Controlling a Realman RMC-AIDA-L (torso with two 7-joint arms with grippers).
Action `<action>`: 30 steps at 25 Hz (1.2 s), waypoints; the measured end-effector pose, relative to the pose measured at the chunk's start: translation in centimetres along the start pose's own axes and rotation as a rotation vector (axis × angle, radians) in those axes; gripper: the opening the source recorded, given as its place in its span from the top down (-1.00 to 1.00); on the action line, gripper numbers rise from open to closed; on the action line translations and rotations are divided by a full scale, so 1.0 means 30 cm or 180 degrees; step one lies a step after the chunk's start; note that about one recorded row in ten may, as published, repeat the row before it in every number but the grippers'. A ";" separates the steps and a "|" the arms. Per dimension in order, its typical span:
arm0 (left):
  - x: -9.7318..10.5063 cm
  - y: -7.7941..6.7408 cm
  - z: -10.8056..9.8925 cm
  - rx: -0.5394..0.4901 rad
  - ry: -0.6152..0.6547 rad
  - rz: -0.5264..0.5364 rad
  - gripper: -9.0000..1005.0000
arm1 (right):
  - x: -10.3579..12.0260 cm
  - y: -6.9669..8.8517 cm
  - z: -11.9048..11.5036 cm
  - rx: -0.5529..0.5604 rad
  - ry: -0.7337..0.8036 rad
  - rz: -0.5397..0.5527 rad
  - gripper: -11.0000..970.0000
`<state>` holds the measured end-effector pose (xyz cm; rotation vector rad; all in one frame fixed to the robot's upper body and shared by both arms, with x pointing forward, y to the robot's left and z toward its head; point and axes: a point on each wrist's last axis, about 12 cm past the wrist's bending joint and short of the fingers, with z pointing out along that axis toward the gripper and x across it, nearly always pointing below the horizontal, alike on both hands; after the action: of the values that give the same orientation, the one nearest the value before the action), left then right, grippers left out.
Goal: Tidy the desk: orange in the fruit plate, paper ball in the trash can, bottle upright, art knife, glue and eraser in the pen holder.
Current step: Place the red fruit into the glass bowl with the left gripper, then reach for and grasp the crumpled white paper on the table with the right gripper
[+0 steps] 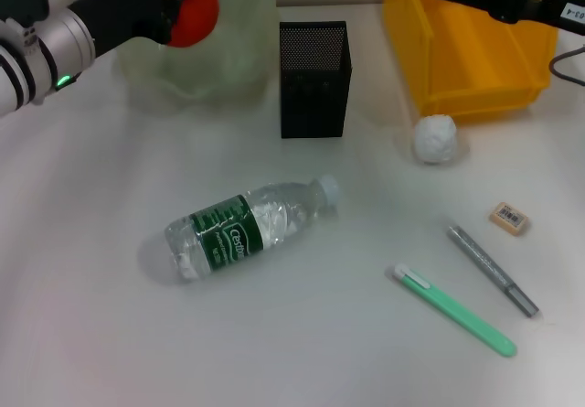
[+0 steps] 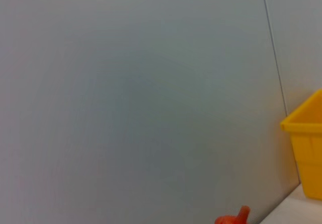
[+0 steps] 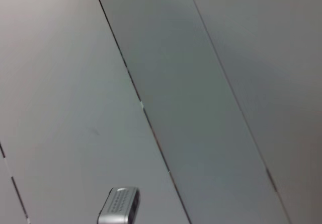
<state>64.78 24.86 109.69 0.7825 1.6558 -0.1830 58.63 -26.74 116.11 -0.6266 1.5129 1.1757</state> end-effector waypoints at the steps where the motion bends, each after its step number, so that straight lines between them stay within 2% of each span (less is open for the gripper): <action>1: 0.003 -0.004 0.001 -0.0003 0.0011 0.0030 0.72 | -0.001 0.004 0.000 -0.0020 0.0056 0.0036 -0.55; 3: 0.003 -0.003 0.002 -0.0009 0.0013 0.0027 0.67 | -0.008 0.008 0.001 -0.0042 0.0124 0.0053 -0.55; 8: 0.000 -0.001 0.004 -0.0040 -0.0002 -0.0007 0.30 | -0.028 0.022 0.008 -0.0103 0.0306 0.0037 -0.55; 15: 0.003 -0.004 0.004 -0.0032 0.0007 -0.0016 0.03 | -0.035 0.037 0.025 -0.0169 0.0489 0.0019 -0.55; 20: 0.001 -0.005 0.007 -0.0028 0.0003 -0.0012 -0.17 | -0.075 0.064 0.026 -0.0130 0.0823 -0.0015 -0.55; 25: -0.010 -0.003 0.013 -0.0036 -0.0028 -0.0023 -0.22 | -0.140 0.114 0.037 0.0034 0.1174 -0.0148 -0.55; 26: -0.011 -0.003 0.014 -0.0039 -0.0033 -0.0028 -0.22 | -0.172 0.134 0.043 0.0156 0.1335 -0.0144 -0.55; 28: -0.014 -0.001 0.014 -0.0049 -0.0046 -0.0042 -0.21 | -0.186 0.144 0.045 0.0222 0.1418 -0.0139 -0.55; 30: -0.015 -0.001 0.015 -0.0054 -0.0054 -0.0050 -0.21 | -0.218 0.167 0.050 0.0437 0.1635 -0.0141 -0.55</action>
<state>65.16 24.43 109.99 0.7536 1.6459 -0.1859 56.85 -24.76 124.06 -0.9091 1.9778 0.9041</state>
